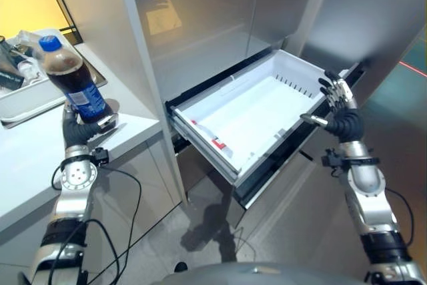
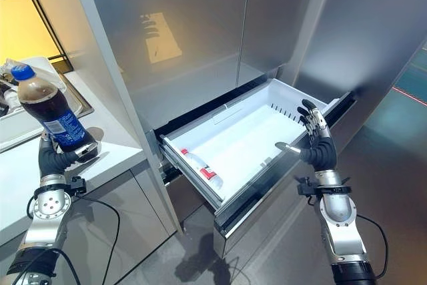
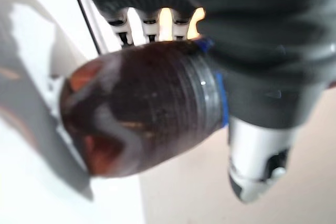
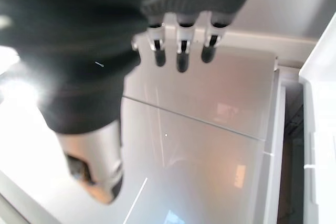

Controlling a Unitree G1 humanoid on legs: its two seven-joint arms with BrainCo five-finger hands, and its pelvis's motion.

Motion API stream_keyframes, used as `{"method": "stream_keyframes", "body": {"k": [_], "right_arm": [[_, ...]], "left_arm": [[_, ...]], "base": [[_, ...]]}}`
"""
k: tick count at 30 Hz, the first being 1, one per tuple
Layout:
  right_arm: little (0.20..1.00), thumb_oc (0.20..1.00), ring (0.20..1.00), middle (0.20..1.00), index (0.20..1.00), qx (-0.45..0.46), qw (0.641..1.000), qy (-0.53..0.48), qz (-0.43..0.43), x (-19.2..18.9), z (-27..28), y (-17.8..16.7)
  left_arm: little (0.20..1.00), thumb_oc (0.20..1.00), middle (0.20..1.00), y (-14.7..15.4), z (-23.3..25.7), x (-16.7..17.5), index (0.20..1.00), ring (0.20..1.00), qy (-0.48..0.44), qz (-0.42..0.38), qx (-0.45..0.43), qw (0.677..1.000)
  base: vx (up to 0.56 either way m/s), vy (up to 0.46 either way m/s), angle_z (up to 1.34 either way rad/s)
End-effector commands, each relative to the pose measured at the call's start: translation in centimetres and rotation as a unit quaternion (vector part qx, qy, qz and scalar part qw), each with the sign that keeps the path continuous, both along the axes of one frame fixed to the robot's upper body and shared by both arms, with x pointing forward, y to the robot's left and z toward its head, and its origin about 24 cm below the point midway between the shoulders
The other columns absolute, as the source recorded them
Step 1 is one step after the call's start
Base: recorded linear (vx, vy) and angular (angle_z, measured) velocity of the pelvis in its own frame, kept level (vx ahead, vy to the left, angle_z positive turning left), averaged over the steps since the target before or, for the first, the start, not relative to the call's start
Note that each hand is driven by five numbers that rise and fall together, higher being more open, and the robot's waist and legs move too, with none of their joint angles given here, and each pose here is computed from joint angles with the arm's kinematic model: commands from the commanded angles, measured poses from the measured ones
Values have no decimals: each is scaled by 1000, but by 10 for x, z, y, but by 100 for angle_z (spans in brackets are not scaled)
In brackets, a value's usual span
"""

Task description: Take the drinks into the refrigerator

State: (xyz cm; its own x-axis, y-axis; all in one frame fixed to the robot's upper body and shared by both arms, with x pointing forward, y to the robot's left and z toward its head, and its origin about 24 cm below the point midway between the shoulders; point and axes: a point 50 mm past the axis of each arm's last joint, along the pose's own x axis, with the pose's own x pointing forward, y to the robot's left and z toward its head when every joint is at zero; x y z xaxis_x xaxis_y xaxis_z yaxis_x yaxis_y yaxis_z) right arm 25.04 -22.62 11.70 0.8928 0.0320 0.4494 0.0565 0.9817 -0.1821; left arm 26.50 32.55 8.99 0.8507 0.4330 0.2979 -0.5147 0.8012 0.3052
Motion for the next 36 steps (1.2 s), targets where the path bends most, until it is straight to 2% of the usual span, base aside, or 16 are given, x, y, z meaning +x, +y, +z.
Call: {"method": "stream_keyframes", "body": {"k": [1, 14, 15, 16, 17, 18, 27, 36], "right_arm": [[1000, 1000, 1000, 1000, 1000, -6, 998, -66, 23, 0, 31, 2], [1000, 1000, 1000, 1000, 1000, 1, 998, -57, 38, 1, 28, 7], [1000, 1000, 1000, 1000, 1000, 1, 998, -54, 43, 1, 27, 8], [1000, 1000, 1000, 1000, 1000, 1, 998, -54, 43, 1, 27, 8], [1000, 1000, 1000, 1000, 1000, 1, 997, -55, 45, 1, 27, 9], [1000, 1000, 1000, 1000, 1000, 1, 997, -56, 45, 2, 27, 9], [1000, 1000, 1000, 1000, 1000, 2, 997, -55, 50, 2, 26, 12], [1000, 1000, 1000, 1000, 1000, 1, 997, -54, 55, 1, 25, 14]], "left_arm": [[1000, 1000, 1000, 4, 41, 27, 1000, 1000, -47, -17, 33, 998], [1000, 1000, 1000, -12, 40, 45, 1000, 1000, -34, -66, 1, 997], [758, 758, 758, -18, 39, 50, 758, 758, -35, -77, -16, 996], [758, 758, 758, -18, 39, 50, 758, 758, -35, -77, -16, 996], [241, 241, 241, -23, 40, 53, 241, 241, -39, -89, -25, 995], [200, 200, 200, -27, 41, 55, 200, 200, -41, -99, -31, 994], [200, 200, 200, -45, 39, 63, 200, 200, -38, -138, -44, 989], [200, 200, 200, -50, 37, 64, 200, 200, -47, -147, -69, 986]], "base": [[11, 7, -4], [0, 0, 0], [0, 0, 0], [0, 0, 0], [0, 0, 0], [0, 0, 0], [-2, 2, -1], [0, 0, 0]]}}
